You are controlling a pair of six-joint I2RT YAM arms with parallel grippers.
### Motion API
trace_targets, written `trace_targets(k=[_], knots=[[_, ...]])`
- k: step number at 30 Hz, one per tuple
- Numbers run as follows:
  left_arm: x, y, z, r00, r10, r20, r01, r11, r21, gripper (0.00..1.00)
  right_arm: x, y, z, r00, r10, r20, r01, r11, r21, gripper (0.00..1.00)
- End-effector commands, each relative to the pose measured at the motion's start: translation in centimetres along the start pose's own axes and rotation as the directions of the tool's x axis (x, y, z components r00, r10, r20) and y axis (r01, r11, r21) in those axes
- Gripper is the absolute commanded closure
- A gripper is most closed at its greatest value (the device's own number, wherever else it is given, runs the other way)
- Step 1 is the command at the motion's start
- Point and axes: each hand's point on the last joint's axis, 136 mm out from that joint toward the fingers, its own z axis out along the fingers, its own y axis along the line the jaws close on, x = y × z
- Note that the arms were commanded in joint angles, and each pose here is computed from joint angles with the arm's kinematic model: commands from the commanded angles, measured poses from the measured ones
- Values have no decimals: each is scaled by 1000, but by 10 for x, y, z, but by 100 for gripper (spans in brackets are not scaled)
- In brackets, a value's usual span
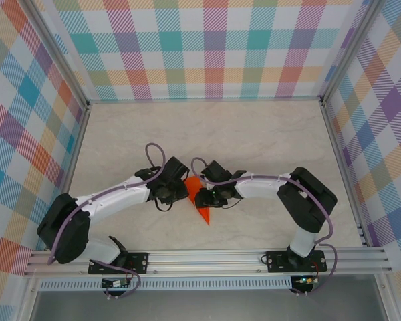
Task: Fold a paper plane with a square sheet of paper (pick it up from the middle)
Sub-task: Move the paper plane to the center of the table.
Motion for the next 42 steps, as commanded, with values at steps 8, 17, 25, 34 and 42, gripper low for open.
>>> trace_targets(k=[8, 17, 25, 34, 42], knots=[[-12, 23, -14, 993, -70, 93, 72, 997, -21, 66, 3, -3, 6, 999, -43, -31, 46, 995, 90, 72], [-22, 38, -30, 979, -105, 177, 111, 994, -22, 63, -14, -23, -30, 998, 5, 63, -25, 947, 322, 92], [-24, 61, -39, 962, -153, 227, 165, 986, -34, 61, -34, -47, -63, 995, 35, 88, -79, 822, 564, 90], [-27, 75, -51, 943, -182, 280, 194, 981, -18, 59, -58, -47, -46, 993, 90, 72, -115, 824, 554, 88], [-26, 83, -52, 936, -199, 289, 211, 977, -9, 58, -59, -58, -27, 993, 116, 32, -115, 832, 543, 85]])
